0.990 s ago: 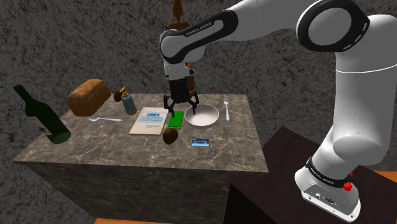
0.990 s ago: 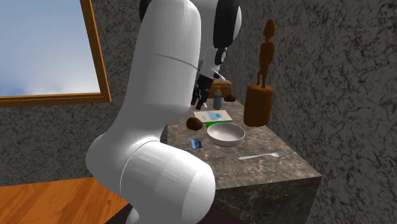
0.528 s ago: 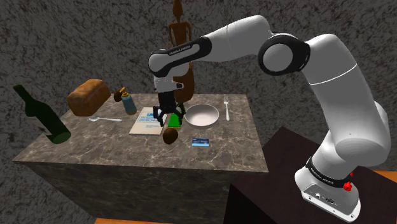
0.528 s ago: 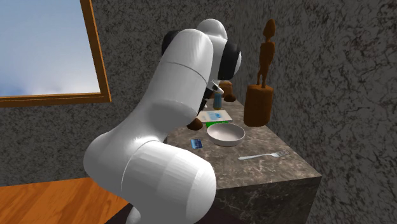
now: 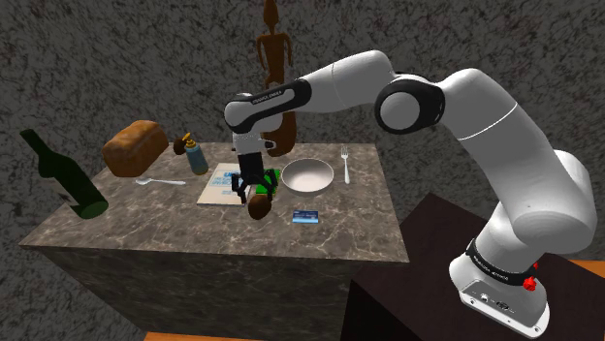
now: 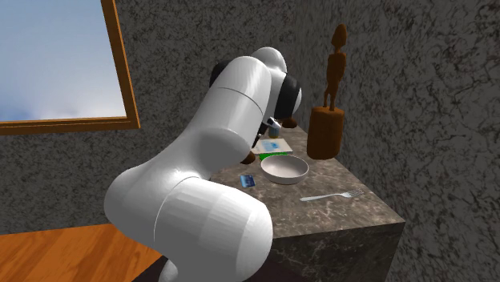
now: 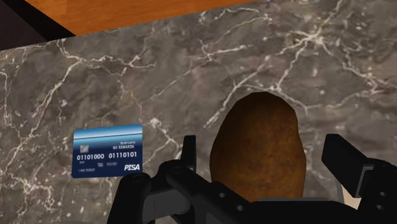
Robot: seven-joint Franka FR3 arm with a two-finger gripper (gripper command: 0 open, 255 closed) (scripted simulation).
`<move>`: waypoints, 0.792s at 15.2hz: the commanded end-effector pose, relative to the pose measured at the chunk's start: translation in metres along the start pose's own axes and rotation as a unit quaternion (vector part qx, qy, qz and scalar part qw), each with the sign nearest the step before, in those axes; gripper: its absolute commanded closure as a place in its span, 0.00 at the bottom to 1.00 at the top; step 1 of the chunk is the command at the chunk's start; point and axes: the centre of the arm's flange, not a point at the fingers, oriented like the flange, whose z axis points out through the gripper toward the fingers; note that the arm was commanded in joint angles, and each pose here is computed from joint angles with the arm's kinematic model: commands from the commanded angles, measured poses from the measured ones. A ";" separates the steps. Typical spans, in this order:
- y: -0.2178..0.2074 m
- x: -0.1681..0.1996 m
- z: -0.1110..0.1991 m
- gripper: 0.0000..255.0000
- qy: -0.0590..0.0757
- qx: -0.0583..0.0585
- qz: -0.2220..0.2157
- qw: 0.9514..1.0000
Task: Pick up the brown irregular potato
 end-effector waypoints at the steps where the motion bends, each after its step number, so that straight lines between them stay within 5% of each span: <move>1: -0.002 0.006 0.008 0.00 0.000 0.000 0.000 1.000; 3: -0.003 0.008 0.010 0.00 0.000 0.000 0.000 1.000; 4: -0.003 0.007 0.010 1.00 0.000 0.000 0.000 1.000; 12: -0.002 0.008 0.011 1.00 0.000 0.000 0.000 1.000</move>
